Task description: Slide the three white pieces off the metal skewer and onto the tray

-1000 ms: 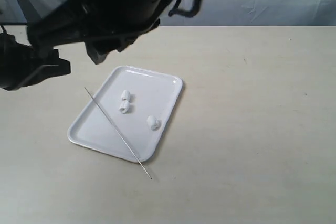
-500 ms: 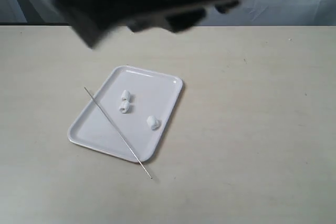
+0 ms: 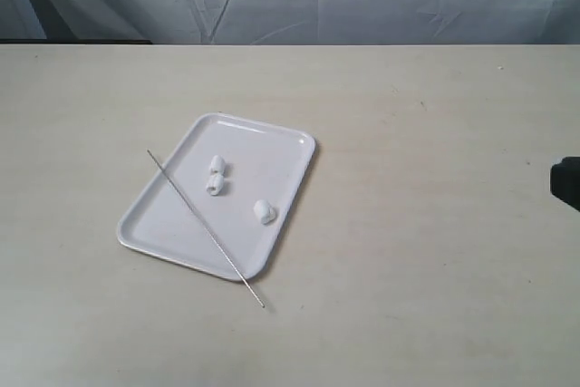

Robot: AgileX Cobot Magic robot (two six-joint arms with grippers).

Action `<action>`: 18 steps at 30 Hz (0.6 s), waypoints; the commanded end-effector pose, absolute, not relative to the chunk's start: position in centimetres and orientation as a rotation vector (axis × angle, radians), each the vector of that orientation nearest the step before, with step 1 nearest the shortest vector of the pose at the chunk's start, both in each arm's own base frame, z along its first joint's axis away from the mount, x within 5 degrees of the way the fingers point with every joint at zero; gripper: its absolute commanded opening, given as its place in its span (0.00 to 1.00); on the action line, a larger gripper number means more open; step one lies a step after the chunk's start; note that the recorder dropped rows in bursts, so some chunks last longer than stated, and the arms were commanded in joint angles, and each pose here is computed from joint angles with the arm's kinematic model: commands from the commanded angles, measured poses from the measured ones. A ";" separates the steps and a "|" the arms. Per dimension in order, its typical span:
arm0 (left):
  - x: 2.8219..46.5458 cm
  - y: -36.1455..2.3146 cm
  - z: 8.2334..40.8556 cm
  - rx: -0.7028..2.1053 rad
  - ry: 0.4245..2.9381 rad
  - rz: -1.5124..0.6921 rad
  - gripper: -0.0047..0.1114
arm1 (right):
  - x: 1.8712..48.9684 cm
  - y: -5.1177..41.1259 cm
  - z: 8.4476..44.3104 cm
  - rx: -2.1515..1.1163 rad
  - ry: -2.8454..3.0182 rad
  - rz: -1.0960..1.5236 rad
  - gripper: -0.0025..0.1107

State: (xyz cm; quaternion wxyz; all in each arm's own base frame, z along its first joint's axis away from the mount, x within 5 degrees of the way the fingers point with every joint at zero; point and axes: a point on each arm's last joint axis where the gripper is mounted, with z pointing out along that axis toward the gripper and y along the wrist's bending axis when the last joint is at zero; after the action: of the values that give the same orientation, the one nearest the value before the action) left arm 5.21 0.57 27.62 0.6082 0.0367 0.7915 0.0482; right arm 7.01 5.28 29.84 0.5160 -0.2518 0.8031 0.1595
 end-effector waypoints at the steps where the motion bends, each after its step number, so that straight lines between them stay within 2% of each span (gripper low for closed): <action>1: 4.6 0.8 27.8 0.025 1.784 0.146 0.04 | 5.5 5.4 31.3 -0.740 1.646 0.606 0.02; 3: 3.7 0.9 28.0 -0.045 1.725 0.111 0.04 | 5.1 5.4 31.0 -0.705 1.702 0.704 0.02; 5: 2.9 0.7 28.2 -0.077 1.645 0.078 0.04 | 5.2 5.3 30.9 -0.702 1.721 0.688 0.02; 9: 2.9 0.6 28.4 -0.073 1.561 0.061 0.04 | 6.0 4.3 30.7 -0.702 1.714 0.481 0.02; 12: 3.6 0.3 26.5 -0.104 1.599 -0.020 0.04 | 6.2 3.5 29.7 -0.658 1.845 0.419 0.02; 16: 4.8 0.2 23.0 -0.124 1.670 -0.055 0.04 | 4.9 4.0 31.3 -0.644 1.676 0.674 0.02; 18: 5.2 0.2 20.9 -0.128 1.702 -0.059 0.04 | 4.8 3.4 31.5 -0.643 1.604 0.574 0.02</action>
State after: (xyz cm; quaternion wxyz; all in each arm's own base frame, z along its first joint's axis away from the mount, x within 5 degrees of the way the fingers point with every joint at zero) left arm 4.91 0.23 22.36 0.6601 -0.0504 0.7492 -0.0196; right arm 5.00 3.75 31.33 0.5802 -0.2693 0.7185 0.2731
